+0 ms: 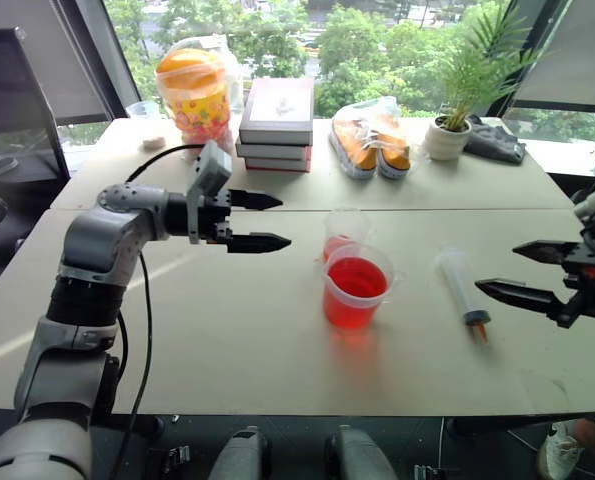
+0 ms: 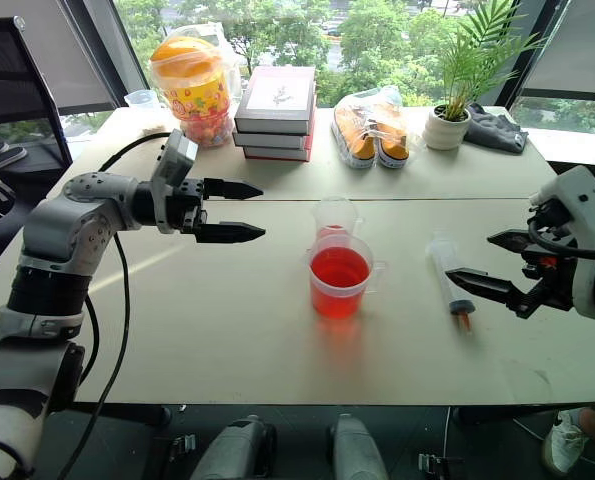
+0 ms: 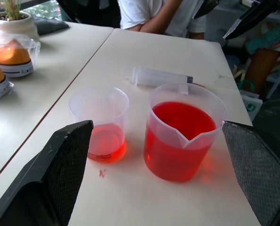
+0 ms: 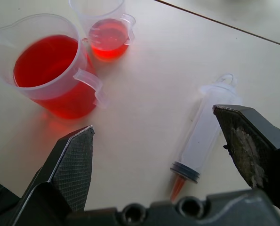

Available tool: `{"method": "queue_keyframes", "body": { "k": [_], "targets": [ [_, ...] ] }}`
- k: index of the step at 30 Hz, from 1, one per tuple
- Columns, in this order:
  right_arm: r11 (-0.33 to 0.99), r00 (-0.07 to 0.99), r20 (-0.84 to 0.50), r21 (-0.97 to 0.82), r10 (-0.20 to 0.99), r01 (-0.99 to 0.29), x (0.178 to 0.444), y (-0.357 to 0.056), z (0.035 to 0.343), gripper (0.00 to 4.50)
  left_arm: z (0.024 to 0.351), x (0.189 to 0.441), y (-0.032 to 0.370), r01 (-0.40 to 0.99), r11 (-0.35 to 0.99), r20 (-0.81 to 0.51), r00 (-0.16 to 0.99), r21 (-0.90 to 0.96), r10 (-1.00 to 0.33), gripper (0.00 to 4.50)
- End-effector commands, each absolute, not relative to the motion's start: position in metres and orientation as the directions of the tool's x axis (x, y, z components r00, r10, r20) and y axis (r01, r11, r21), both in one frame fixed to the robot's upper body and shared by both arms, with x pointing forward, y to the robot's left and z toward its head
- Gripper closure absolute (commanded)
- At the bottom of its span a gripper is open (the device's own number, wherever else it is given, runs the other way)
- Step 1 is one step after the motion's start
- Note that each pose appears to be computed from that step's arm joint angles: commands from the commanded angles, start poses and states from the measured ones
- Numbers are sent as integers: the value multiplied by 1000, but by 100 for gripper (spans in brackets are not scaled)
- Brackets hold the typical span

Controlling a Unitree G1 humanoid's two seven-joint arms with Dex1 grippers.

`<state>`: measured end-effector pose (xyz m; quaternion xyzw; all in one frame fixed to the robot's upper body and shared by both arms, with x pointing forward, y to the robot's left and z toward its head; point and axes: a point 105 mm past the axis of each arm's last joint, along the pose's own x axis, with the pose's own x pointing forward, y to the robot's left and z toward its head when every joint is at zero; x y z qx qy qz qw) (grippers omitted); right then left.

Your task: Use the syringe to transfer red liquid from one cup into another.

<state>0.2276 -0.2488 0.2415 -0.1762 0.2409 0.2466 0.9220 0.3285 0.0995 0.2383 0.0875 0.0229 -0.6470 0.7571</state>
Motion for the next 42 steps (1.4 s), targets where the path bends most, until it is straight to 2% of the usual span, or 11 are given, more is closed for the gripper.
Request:
{"method": "queue_keyframes", "body": {
  "k": [1, 25, 29, 34, 38, 42],
  "targets": [
    [811, 784, -507, -245, 360, -531, 227, -250, 251, 4, 256, 325, 99, 977, 143, -112, 162, 156, -980, 0],
    [840, 787, -522, -220, 329, -497, 230, -258, 247, 4, 261, 321, 96, 980, 138, -93, 152, 146, -984, 0],
    [867, 793, -537, -204, 289, -454, 238, -268, 247, 4, 261, 321, 96, 981, 141, -79, 153, 137, -985, 0],
    [894, 737, -612, -105, 286, -435, 255, -276, 238, 4, 255, 322, 91, 985, 119, -91, 131, 126, -987, 0],
    [943, 687, -673, 49, 275, -329, 284, -283, 220, 4, 252, 324, 83, 987, 95, -86, 107, 130, -991, 0],
    [966, 619, -748, 116, 239, -233, 306, -288, 203, 4, 248, 326, 79, 988, 81, -85, 93, 130, -992, 0]
  ]
}}
